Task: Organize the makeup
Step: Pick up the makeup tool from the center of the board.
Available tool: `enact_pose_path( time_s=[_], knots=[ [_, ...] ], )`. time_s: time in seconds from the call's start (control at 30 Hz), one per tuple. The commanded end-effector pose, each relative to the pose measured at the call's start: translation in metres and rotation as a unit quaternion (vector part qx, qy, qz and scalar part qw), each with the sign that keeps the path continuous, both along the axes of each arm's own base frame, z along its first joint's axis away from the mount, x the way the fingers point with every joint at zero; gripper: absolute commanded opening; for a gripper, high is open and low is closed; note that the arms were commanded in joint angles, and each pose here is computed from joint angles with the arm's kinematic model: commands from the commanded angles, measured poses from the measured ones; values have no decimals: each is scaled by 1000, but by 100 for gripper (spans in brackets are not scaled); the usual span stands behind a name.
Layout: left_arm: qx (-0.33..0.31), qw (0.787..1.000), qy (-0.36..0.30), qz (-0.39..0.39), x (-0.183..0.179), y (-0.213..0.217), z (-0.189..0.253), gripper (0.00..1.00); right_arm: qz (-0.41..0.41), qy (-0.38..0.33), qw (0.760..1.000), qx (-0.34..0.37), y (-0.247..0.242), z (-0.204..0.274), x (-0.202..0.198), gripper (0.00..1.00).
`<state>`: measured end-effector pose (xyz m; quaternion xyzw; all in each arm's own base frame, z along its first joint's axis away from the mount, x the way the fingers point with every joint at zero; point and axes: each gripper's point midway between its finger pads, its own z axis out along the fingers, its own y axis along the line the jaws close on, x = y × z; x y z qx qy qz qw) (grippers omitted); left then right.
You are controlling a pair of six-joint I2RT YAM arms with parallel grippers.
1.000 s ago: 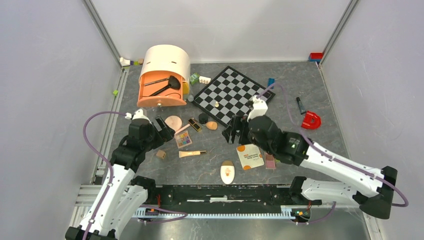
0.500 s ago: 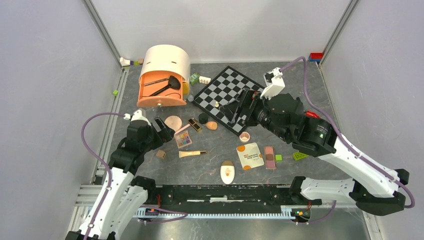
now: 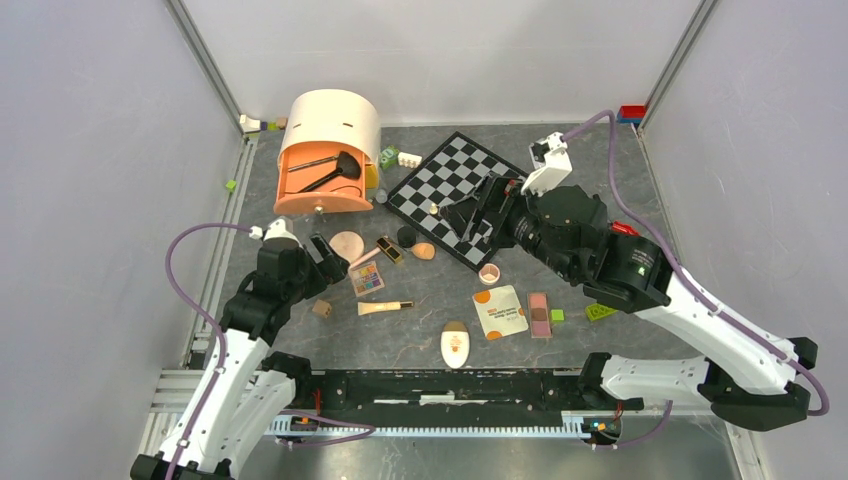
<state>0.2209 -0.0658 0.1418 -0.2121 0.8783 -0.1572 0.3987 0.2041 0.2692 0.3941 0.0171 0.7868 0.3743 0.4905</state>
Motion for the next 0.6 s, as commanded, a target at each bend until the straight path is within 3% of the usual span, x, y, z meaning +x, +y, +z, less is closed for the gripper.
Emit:
enact_pose_path(
  time_s=[0.0, 0.47, 0.57],
  knots=[
    [10, 1000, -25, -3, 4, 2, 16, 96, -11, -21, 999, 29, 1, 24, 5, 98],
    [36, 998, -41, -10, 0, 9, 43, 97, 25, -30, 997, 59, 26, 47, 6, 98],
    [43, 998, -50, -17, -2, 10, 53, 97, -2, -31, 999, 35, 24, 22, 18, 98]
  ],
)
